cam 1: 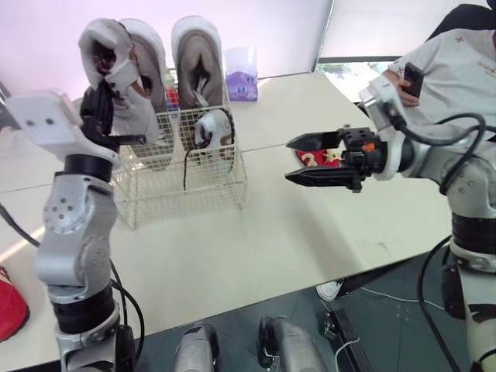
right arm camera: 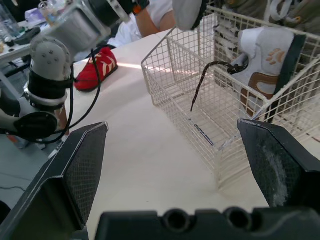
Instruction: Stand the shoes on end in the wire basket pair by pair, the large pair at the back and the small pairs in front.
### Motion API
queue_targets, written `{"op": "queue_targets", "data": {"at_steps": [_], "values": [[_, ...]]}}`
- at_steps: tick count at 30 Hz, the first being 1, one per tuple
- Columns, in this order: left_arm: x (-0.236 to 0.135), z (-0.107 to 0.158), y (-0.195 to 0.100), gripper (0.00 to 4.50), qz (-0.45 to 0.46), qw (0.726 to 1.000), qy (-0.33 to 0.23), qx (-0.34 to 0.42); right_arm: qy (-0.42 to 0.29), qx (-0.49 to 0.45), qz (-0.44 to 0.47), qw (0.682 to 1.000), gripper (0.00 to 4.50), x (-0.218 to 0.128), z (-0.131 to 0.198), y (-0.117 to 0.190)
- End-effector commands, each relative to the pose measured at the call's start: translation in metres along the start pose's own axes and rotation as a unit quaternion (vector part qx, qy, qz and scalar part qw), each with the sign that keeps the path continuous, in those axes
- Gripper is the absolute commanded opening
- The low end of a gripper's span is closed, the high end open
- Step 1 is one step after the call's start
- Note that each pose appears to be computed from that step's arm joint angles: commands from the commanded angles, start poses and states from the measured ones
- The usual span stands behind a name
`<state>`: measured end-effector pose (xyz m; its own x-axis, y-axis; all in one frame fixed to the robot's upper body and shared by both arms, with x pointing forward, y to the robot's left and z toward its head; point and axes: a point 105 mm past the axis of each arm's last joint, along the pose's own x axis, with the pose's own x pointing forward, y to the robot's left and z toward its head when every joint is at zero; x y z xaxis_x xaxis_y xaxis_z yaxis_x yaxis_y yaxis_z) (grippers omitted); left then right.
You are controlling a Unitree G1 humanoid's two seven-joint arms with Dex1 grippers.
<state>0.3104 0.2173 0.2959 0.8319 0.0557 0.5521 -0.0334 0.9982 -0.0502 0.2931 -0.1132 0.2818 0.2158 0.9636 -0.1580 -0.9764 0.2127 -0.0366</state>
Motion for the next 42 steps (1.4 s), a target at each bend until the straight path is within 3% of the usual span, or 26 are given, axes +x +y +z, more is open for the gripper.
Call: {"op": "queue_targets", "data": {"at_steps": [1, 4, 8, 17, 23, 26, 30, 35, 39, 42], "values": [[-0.006, -0.014, 0.007, 0.03, 0.019, 0.999, -0.004, 0.028, -0.030, -0.026, -0.020, 0.999, 4.50, -0.005, 0.016, 0.004], [-0.011, -0.037, 0.011, 0.03, 0.032, 0.998, 0.015, 0.048, -0.043, -0.028, -0.019, 0.998, 4.50, 0.000, 0.019, 0.007], [-0.013, -0.049, 0.010, 0.03, 0.035, 0.998, 0.018, 0.057, -0.049, -0.030, -0.024, 0.998, 4.50, 0.001, 0.021, 0.006], [-0.009, -0.032, 0.009, 0.03, 0.030, 0.997, -0.005, 0.076, -0.059, -0.033, -0.026, 0.997, 4.50, 0.006, 0.020, 0.002], [-0.017, -0.045, 0.006, 0.03, 0.016, 0.996, 0.029, 0.086, -0.063, -0.035, -0.026, 0.997, 4.50, 0.005, 0.020, 0.001], [-0.024, -0.049, 0.003, 1.15, 0.008, 0.997, 0.046, 0.069, -0.061, -0.033, -0.024, 0.997, 4.50, 0.007, 0.016, 0.000], [-0.036, -0.049, 0.004, 3.09, 0.007, 0.996, 0.075, 0.048, -0.068, -0.032, -0.026, 0.997, 4.50, 0.010, 0.015, -0.001], [-0.062, -0.039, 0.006, 3.09, -0.007, 0.992, 0.121, 0.018, -0.085, -0.022, -0.050, 0.995, 4.50, 0.012, 0.009, -0.009], [-0.082, -0.017, 0.008, 3.09, -0.034, 0.989, 0.143, -0.006, -0.101, -0.038, -0.139, 0.984, 4.50, 0.007, -0.002, -0.032], [-0.095, -0.001, -0.005, 3.92, -0.106, 0.981, 0.159, -0.016, -0.126, -0.032, -0.218, 0.967, 4.50, -0.008, -0.020, -0.054]]}}
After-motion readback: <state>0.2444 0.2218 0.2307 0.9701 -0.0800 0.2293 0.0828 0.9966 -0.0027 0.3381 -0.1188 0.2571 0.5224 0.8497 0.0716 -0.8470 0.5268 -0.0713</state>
